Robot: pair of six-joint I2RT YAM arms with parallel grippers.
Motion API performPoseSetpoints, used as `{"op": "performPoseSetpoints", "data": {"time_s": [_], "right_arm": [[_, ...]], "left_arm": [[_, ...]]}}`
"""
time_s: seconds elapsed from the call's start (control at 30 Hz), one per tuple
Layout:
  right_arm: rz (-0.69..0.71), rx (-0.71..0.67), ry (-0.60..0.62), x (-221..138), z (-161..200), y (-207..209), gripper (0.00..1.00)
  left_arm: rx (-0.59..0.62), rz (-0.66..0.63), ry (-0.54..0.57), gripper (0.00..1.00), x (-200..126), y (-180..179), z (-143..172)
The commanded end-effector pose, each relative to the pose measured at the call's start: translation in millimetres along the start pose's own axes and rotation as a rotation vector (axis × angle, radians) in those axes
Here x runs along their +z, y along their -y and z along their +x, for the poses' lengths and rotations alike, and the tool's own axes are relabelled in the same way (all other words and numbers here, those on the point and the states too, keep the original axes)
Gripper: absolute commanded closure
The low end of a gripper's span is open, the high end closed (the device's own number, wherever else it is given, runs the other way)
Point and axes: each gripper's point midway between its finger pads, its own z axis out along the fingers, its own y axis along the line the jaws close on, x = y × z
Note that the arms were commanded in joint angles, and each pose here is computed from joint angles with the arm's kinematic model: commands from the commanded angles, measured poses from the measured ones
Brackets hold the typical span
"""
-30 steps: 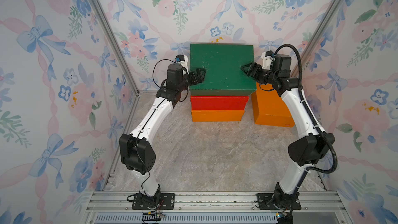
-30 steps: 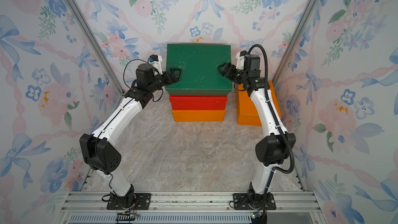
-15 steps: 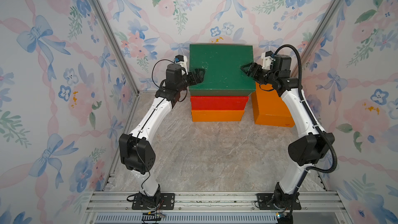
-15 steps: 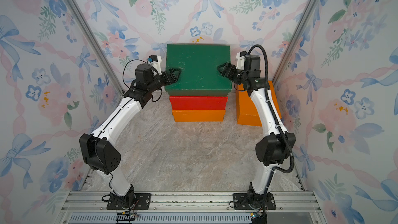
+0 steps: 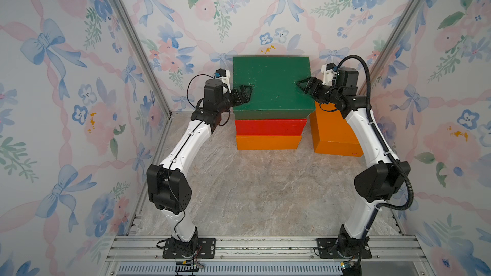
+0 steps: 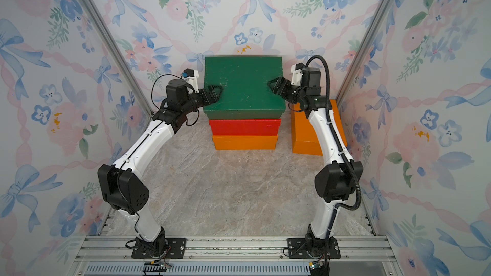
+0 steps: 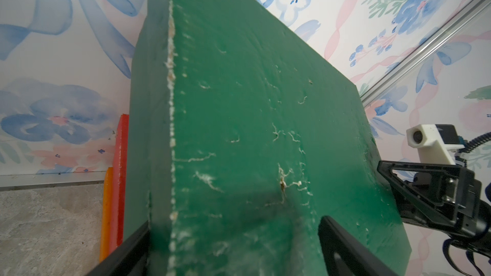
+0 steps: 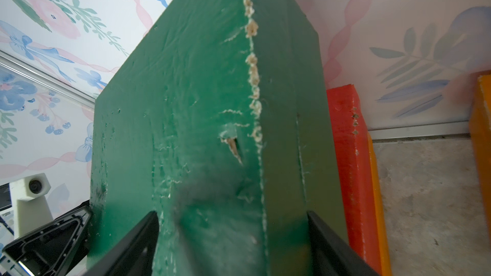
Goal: Stack the shoeboxes
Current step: Place the shoebox at the shoebox.
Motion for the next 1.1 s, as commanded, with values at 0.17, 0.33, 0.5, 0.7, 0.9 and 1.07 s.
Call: {"op": "performPoseSetpoints", "data": {"time_s": [0.17, 0.33, 0.5, 0.7, 0.9, 1.07], "right_arm": [[-0.124, 0.018, -0.081, 12, 16, -26, 0.15], [-0.113, 0.024, -0.08, 14, 14, -21, 0.14], [-0.098, 0.037, -0.071, 13, 10, -12, 0.14], [-0.089, 0.04, -0.06, 11, 5, -6, 0.14], [-0.076, 0.046, -0.054, 12, 3, 2, 0.15], [-0.071, 0.05, -0.057, 14, 4, 7, 0.15]], "left_arm": [[0.03, 0.182, -0.027, 0.06, -2, 38, 4], [0.028, 0.175, -0.024, 0.06, -1, 32, 1], [0.028, 0.169, -0.025, 0.05, -1, 28, 0], [0.026, 0.162, -0.023, 0.05, 1, 23, -2], [0.026, 0.154, -0.023, 0.05, 2, 18, -3], [0.026, 0.142, -0.021, 0.05, 3, 12, -4]]}}
